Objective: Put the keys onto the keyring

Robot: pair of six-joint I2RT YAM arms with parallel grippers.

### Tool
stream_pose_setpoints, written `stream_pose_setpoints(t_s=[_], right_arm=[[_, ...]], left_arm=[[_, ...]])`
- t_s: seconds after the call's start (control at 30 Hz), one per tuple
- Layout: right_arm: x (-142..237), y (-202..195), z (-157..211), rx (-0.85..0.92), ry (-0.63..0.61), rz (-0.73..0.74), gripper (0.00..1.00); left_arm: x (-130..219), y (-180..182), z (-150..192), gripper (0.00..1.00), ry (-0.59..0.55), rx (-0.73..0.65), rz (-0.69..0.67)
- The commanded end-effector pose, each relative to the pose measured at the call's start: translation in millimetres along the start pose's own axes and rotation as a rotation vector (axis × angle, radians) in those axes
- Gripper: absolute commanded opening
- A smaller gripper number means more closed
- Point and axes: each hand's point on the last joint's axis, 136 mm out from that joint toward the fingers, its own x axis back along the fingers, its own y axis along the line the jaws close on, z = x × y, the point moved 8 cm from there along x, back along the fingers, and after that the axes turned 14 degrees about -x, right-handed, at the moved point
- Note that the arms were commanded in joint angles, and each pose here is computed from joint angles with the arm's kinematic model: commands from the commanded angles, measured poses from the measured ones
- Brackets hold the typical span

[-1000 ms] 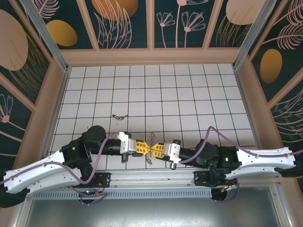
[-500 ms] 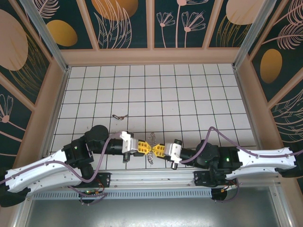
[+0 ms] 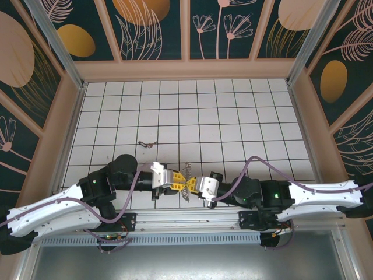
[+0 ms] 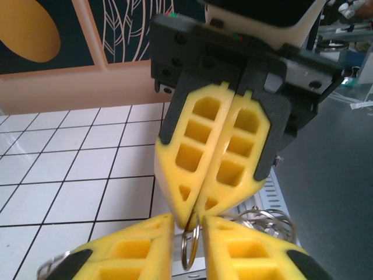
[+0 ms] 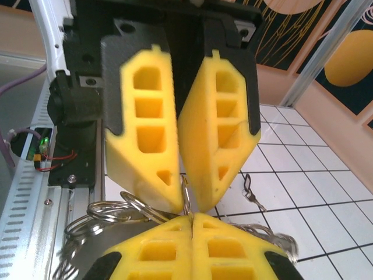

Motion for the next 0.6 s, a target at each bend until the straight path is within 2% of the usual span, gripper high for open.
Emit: stream_pose_setpoints(t_s=[0.0, 0.07, 0.17, 0.23, 0.3, 0.37, 0.57], right_arm=[[2, -4, -12, -0.004, -0.015, 0.036, 0.00], [3, -3, -15, 0.000, -0.019, 0.029, 0.00], [4, -3, -18, 0.002, -0.031, 0.020, 0.00], [6, -3, -20, -0.002, -0.047, 0.011, 0.00], [8, -3, -21, -0.007, -0.062, 0.006, 0.00], [10, -4, -22, -0.011, -0.069, 0.005, 0.00], [13, -2, -24, -0.017, -0.089, -0.019, 0.00]], left_arm=[[6, 2, -25, 0.25, -0.092, -0.042, 0.009], [6, 3, -25, 0.23, -0.091, -0.044, 0.009], [5, 2, -23, 0.10, -0.081, -0.048, 0.008], [4, 3, -21, 0.13, -0.073, -0.046, 0.004], [4, 3, -20, 0.24, -0.064, -0.042, 0.001], [4, 3, -19, 0.31, -0.060, -0.042, -0.005], [3, 3, -14, 0.31, -0.043, -0.042, -0.021]])
